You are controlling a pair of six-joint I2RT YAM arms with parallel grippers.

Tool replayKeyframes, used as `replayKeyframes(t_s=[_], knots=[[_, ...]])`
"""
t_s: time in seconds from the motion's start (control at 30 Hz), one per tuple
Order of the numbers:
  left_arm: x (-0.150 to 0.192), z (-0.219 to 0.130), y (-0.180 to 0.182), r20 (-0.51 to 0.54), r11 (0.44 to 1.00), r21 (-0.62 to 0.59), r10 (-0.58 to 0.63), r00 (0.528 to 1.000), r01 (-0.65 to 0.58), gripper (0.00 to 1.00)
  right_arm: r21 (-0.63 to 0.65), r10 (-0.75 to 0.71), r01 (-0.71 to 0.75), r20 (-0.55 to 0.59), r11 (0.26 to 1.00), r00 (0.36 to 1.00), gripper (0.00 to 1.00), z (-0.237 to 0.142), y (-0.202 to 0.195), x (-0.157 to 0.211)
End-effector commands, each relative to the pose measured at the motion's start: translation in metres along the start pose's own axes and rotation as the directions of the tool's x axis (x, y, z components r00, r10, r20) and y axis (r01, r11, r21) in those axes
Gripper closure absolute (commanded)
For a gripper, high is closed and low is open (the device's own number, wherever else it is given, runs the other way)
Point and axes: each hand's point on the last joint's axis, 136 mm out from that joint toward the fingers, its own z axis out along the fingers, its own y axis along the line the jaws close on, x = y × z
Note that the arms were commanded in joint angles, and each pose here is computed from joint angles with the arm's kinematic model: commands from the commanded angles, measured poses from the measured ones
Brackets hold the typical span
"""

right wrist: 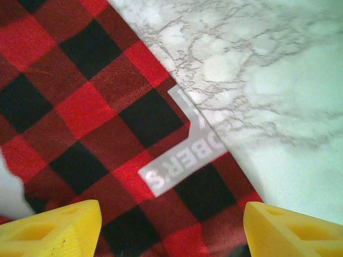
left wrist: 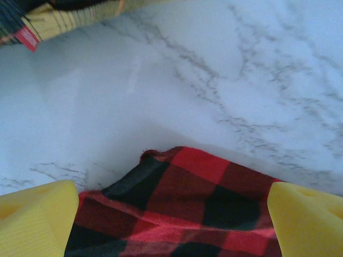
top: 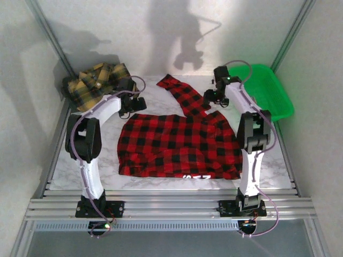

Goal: Fold and stack the long sleeve shirts

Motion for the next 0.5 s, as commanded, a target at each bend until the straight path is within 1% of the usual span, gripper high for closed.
replayKeyframes(t_s=[0.0, 0.07, 0.2, 0.3, 0.47], knots=[[-0.017, -0.003, 0.000, 0.029, 0.999, 0.010, 0.034, 0.999, -0.034, 0.10, -0.002, -0.087, 0.087, -0.030, 0.996, 0.996, 0.30, 0.010, 0.001, -0.003], [-0.020, 0.004, 0.006, 0.040, 1.000, -0.009, 0.021, 0.999, -0.021, 0.10, 0.022, -0.087, 0.088, -0.043, 0.996, 0.995, 0.30, 0.022, -0.005, -0.004], [-0.026, 0.018, 0.014, 0.046, 0.999, -0.031, 0.011, 0.999, -0.010, 0.10, 0.029, -0.061, 0.063, -0.072, 0.998, 0.996, 0.30, 0.041, -0.016, -0.002], [-0.028, 0.031, 0.019, 0.022, 0.998, -0.062, 0.022, 1.000, -0.020, 0.12, 0.012, -0.054, 0.055, -0.102, 0.998, 0.993, 0.31, 0.053, -0.016, 0.003], [-0.028, 0.040, 0.015, -0.017, 0.997, -0.046, 0.053, 0.998, -0.054, 0.16, 0.007, -0.028, 0.029, -0.128, 1.000, 0.991, 0.32, 0.062, -0.018, 0.007]])
